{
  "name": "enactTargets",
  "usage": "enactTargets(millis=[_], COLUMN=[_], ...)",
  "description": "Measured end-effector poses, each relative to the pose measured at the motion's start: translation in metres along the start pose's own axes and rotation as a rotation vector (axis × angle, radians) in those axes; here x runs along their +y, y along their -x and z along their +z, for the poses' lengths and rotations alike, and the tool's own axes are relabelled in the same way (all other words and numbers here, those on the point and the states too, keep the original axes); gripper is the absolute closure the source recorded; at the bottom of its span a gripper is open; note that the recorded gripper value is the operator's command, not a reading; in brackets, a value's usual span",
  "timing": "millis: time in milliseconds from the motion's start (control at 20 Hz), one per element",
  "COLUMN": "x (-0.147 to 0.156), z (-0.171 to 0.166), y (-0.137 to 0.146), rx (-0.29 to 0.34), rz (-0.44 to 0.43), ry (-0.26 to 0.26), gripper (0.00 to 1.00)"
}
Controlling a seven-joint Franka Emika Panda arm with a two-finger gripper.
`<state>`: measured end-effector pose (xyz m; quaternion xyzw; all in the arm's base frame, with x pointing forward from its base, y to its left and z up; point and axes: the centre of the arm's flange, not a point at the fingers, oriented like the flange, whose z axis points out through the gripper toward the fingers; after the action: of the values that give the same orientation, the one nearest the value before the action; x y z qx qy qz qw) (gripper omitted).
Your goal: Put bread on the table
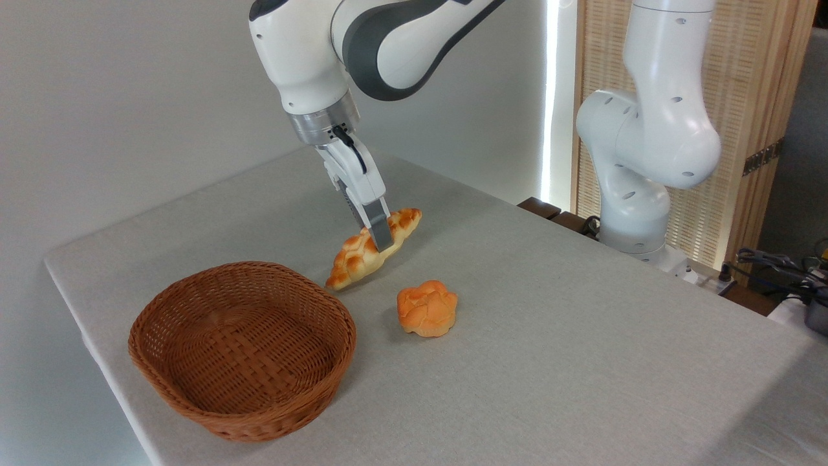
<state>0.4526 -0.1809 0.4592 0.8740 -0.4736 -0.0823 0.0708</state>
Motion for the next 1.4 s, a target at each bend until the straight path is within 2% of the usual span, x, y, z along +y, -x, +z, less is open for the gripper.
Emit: enactTargets(millis=[500,600,750,850,950,1150,1400], x=[0.0,-0.001,-0.01,-0.033,-0.056,-0.089,-0.113], z=[-0.003,-0.012,-0.062,-0.11,-0.148,-0.18,-0.19], y=[-0.002,-0.004,-0.006,0.01,0.036,0.07,0.087], rx=[0.004,0.021,0.104,0.171,0.202,0.154,0.157], rz=[-0.006,-0.004,-0.019,-0.069,-0.122,-0.142,-0.17], ry=[-0.003,-0.016,-0.076,-0.136,-0.172,-0.203,-0.216], gripper=[0.0,0.0,0.0,0.0,0.0,0.0,0.0])
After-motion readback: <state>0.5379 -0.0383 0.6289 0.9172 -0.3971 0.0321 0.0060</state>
